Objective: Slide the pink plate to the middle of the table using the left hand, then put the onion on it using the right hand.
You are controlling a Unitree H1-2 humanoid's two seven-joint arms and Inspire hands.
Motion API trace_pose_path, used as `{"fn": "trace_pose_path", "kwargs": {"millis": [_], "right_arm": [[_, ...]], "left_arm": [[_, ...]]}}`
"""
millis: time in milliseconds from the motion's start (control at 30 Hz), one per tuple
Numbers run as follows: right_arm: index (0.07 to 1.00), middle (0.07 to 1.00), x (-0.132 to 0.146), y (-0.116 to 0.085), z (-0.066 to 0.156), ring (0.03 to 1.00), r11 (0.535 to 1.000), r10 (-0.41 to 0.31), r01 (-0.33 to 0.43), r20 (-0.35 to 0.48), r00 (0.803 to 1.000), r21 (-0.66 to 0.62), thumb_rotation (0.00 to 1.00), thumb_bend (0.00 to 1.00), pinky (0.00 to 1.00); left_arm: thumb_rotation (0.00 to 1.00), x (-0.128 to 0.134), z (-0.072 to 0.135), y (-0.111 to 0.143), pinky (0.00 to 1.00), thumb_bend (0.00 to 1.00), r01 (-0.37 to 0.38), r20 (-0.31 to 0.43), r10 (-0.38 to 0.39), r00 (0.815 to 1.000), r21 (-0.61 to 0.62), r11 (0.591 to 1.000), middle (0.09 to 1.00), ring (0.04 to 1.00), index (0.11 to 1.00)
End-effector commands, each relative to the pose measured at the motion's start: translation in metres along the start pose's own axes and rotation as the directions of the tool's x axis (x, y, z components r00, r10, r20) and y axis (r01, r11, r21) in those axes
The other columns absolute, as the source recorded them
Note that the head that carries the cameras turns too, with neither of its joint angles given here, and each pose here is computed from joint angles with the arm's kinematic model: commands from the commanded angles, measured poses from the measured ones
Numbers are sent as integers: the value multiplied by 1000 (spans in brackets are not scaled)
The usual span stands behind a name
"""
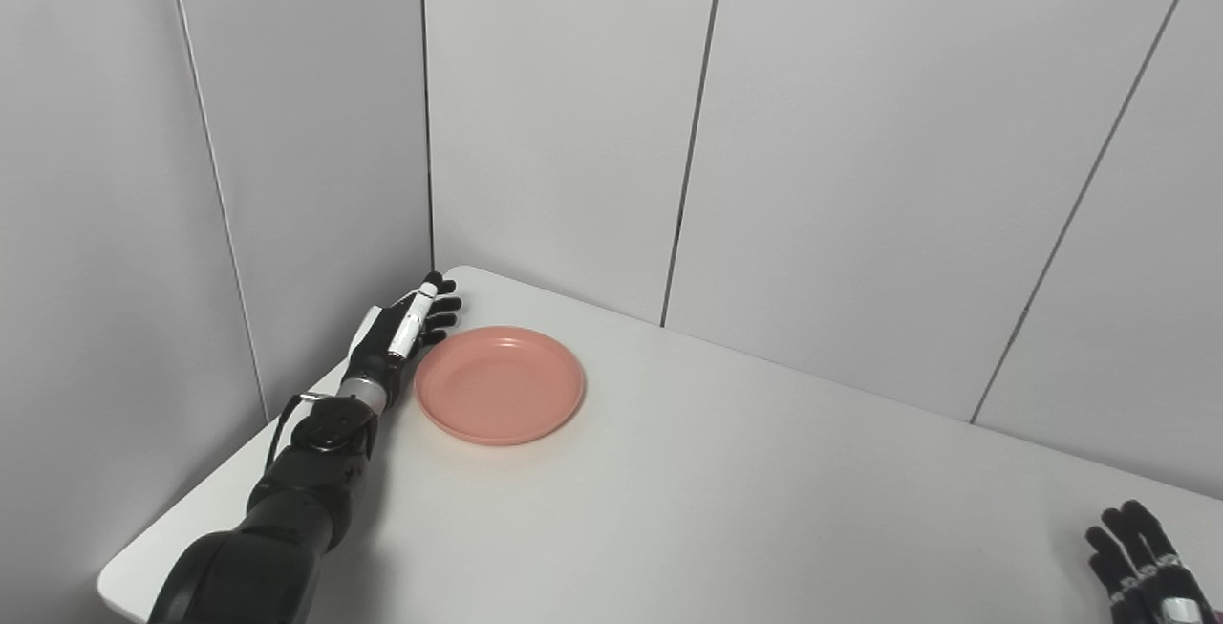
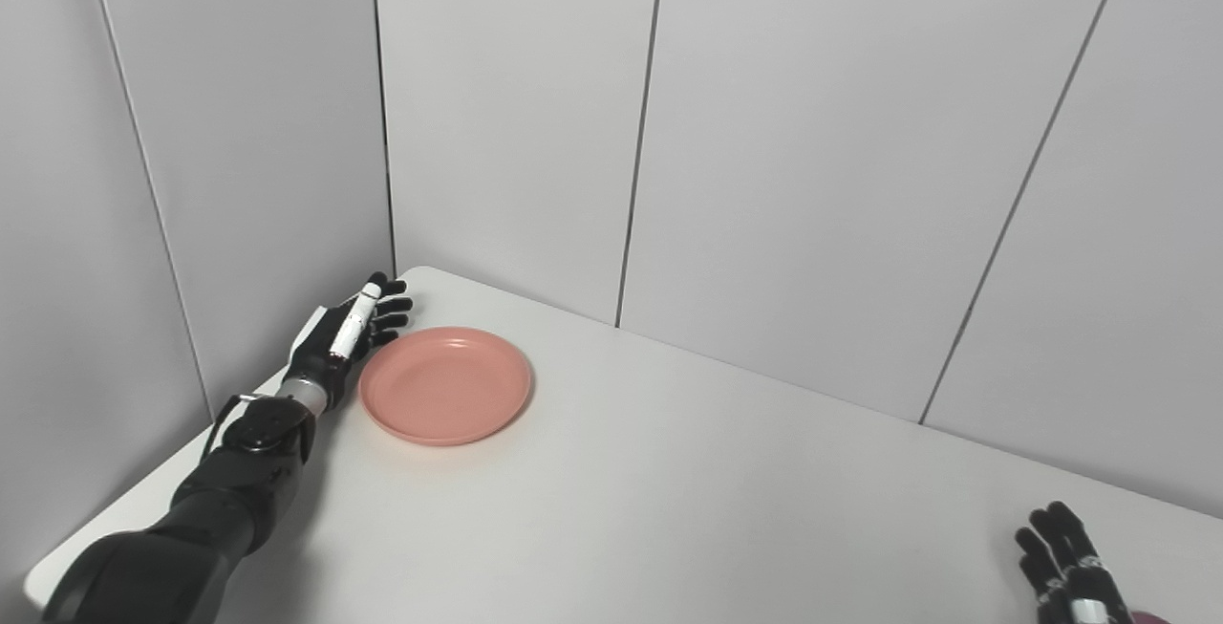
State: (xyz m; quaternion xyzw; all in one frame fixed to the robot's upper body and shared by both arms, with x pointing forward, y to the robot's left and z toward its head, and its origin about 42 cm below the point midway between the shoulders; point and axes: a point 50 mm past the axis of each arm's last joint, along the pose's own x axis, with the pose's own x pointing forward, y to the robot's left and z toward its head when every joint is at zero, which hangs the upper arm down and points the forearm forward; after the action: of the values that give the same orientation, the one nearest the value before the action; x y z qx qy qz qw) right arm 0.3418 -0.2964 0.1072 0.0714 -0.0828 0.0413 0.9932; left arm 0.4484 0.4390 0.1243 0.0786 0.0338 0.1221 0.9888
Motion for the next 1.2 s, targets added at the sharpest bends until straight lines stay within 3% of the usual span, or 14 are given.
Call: {"fn": "trace_pose_path", "kwargs": {"millis": [0, 600, 833, 1000, 1033, 1167], "right_arm": [[907, 910, -40, -1, -37, 917, 997, -49, 54, -108, 993, 48, 754, 560, 971], [906, 912, -38, -1, -36, 918, 998, -47, 53, -111, 993, 45, 754, 579, 989], [905, 910, -38, 1, -36, 912, 998, -50, 54, -102, 994, 43, 753, 584, 980], [902, 906, -37, 2, -36, 908, 998, -38, 42, -103, 994, 36, 742, 595, 960], [933, 926, -36, 2, -36, 923, 999, -29, 32, -104, 994, 30, 786, 590, 976], [938, 926, -36, 4, -35, 925, 1000, -22, 23, -110, 994, 10, 797, 568, 969]], "left_arm": [[1000, 18, 33, -11, 841, 568, 23, 92, -21, 996, -17, 1000, 824, 835, 813], [1000, 21, 38, -34, 836, 498, 65, 100, -60, 993, -55, 996, 830, 838, 811], [1000, 19, 34, -41, 850, 570, 94, 97, -86, 992, -73, 993, 829, 841, 816], [1000, 18, 34, -48, 843, 569, 109, 117, -100, 988, -79, 991, 824, 837, 807], [1000, 18, 34, -50, 837, 561, 112, 119, -102, 988, -84, 990, 822, 835, 805], [1000, 18, 34, -57, 848, 553, 129, 120, -116, 986, -108, 986, 826, 842, 813]]}}
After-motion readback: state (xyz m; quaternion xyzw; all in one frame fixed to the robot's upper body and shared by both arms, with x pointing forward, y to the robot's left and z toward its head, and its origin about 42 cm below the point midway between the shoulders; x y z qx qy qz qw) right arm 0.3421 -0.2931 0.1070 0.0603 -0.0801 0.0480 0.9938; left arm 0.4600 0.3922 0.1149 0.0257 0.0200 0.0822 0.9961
